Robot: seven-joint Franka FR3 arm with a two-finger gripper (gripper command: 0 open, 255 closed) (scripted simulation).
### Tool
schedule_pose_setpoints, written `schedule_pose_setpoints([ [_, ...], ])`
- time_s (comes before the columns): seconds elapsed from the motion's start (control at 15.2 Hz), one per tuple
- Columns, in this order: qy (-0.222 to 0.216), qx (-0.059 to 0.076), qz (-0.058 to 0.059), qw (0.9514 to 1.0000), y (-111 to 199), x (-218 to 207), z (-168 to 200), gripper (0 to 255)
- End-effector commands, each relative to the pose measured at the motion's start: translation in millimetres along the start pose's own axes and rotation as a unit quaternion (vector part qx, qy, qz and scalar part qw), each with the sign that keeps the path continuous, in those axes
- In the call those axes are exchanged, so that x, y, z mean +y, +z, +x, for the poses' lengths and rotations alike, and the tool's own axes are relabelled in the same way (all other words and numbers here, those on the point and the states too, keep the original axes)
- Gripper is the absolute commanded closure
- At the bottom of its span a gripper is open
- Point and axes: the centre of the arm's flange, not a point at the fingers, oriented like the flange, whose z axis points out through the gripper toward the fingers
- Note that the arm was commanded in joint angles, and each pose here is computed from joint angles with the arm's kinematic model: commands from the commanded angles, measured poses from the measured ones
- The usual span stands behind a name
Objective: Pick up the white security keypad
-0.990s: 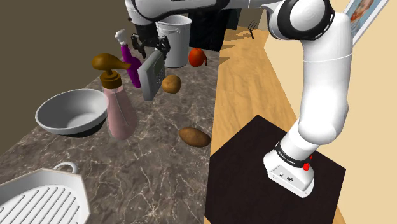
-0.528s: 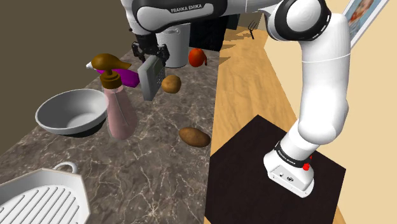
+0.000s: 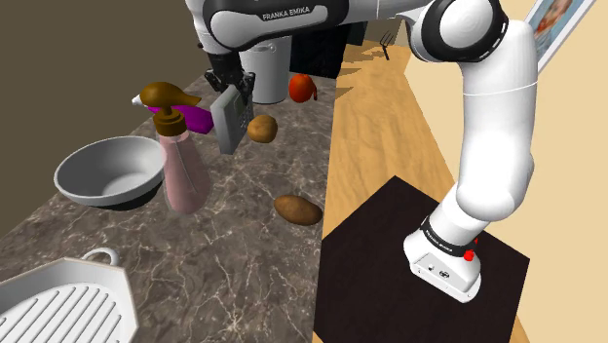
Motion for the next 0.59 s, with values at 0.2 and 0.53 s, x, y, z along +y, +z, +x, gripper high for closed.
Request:
schedule_pose_setpoints([
  [0.2, 0.0, 0.0, -0.001, 1.0, -9, 0, 3, 255],
  [0.53, 0.0, 0.0, -0.001, 1.0, -35, 3, 9, 255],
])
